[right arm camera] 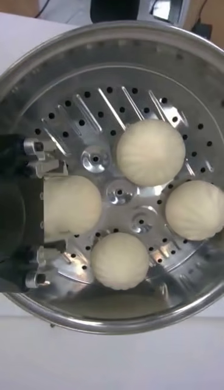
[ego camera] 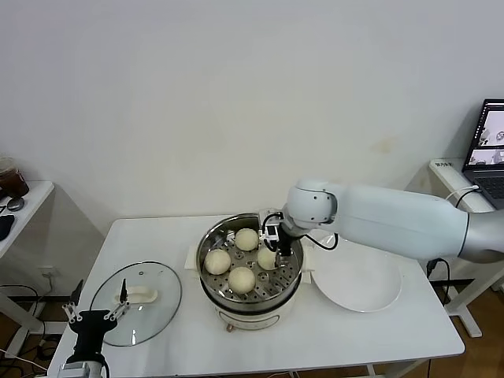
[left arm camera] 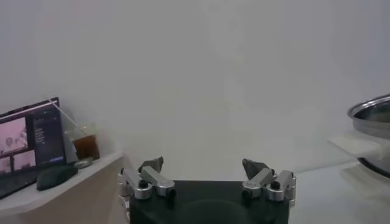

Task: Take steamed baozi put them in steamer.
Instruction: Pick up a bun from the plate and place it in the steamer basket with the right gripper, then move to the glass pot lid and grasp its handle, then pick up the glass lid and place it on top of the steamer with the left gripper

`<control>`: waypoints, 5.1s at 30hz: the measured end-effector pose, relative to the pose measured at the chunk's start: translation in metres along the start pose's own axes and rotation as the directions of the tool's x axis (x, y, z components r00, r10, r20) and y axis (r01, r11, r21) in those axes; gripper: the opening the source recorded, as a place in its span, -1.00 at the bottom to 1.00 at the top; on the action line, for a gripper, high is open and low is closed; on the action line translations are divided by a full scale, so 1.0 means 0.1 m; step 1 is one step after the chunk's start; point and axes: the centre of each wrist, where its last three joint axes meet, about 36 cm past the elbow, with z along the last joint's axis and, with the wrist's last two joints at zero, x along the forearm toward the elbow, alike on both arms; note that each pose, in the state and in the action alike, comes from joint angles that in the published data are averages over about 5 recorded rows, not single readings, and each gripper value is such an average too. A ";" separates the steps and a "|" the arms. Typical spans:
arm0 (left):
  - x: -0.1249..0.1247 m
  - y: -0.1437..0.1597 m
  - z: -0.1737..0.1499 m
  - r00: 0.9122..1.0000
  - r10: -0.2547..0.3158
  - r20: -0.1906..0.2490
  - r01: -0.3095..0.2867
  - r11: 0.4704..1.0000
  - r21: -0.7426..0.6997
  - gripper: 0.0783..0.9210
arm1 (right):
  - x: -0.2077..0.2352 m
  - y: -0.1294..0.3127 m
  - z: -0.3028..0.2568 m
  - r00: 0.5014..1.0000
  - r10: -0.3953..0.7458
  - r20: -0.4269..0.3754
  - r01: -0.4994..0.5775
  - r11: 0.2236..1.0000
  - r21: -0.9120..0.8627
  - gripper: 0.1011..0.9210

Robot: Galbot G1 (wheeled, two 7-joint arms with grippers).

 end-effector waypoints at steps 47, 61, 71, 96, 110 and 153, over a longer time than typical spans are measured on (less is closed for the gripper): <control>0.02 -0.04 0.20 0.999 0.009 0.040 0.012 0.864 -0.503 0.77 | -0.85 3.19 2.28 0.139 0.989 0.047 -0.479 0.109 -0.871 0.76; -0.02 0.30 0.87 0.972 0.233 -0.003 -0.085 0.341 -0.936 0.77 | -0.95 4.02 2.44 0.281 0.945 -0.169 -0.386 -0.050 -0.921 0.76; -0.33 0.43 1.15 0.956 0.287 -0.063 -0.109 0.149 -0.983 0.77 | -1.03 4.24 2.31 0.317 0.928 -0.195 -0.347 -0.078 -0.935 0.76; -1.19 0.41 1.26 0.956 0.279 -0.092 -0.110 0.049 -0.993 0.63 | -1.13 4.36 2.09 0.344 0.922 -0.178 -0.302 -0.071 -0.951 0.76; -1.23 0.37 1.29 0.953 0.277 -0.123 -0.148 0.070 -0.987 -0.33 | -1.11 4.38 2.05 0.355 0.921 -0.160 -0.300 -0.050 -0.953 0.76; -0.98 -0.30 -1.08 0.983 0.181 -0.001 -0.068 0.363 -0.929 -0.78 | -1.47 4.37 1.90 0.366 0.930 -0.044 -0.405 0.116 -0.907 0.76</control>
